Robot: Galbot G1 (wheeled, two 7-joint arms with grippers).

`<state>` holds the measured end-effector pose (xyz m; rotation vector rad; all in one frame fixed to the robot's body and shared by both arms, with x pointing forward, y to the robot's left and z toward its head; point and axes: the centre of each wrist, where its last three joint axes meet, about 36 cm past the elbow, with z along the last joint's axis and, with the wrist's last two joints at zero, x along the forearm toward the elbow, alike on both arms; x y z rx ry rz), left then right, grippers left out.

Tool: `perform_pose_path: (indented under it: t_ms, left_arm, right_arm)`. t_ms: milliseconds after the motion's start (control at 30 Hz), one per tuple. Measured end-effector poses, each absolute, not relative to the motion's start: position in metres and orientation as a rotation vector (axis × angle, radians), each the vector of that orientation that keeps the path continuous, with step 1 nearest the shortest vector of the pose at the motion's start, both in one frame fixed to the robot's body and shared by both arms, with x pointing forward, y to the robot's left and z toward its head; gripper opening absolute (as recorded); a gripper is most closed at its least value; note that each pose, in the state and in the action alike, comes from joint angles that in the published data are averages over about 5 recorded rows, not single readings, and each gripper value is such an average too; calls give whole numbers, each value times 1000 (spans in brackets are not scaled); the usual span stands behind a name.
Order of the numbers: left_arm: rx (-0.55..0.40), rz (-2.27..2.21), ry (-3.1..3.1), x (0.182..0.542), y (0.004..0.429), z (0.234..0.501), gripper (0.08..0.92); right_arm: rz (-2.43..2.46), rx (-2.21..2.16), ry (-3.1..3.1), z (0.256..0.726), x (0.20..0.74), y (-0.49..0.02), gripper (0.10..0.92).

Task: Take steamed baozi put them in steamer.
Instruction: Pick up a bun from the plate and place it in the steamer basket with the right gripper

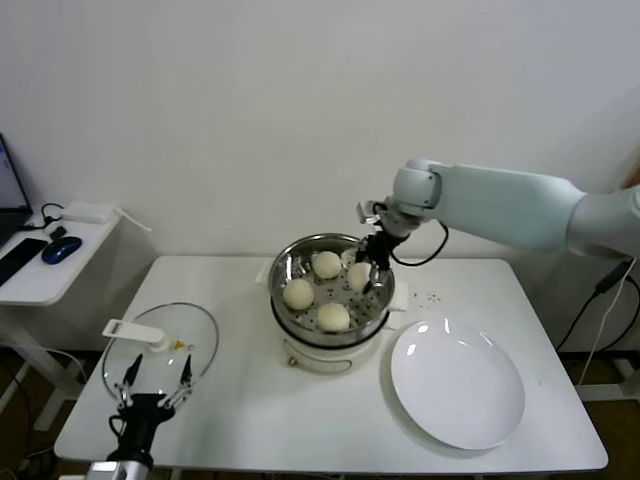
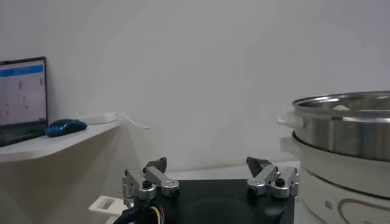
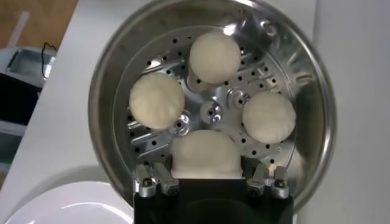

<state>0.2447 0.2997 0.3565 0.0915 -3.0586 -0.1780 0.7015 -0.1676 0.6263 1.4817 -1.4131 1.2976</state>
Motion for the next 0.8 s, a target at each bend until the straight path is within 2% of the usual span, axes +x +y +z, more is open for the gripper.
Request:
perform_pose_path:
  t_ms: [300,800]
  left_arm:
    - [92,-173,-3051,243,300,353,823]
    - [90,-172,-3048,243,300,351,823]
  right_arm:
    - [1295,1444,-1399,598,712,-171,728]
    - [1295,1428,-1391,579,719,-165,741]
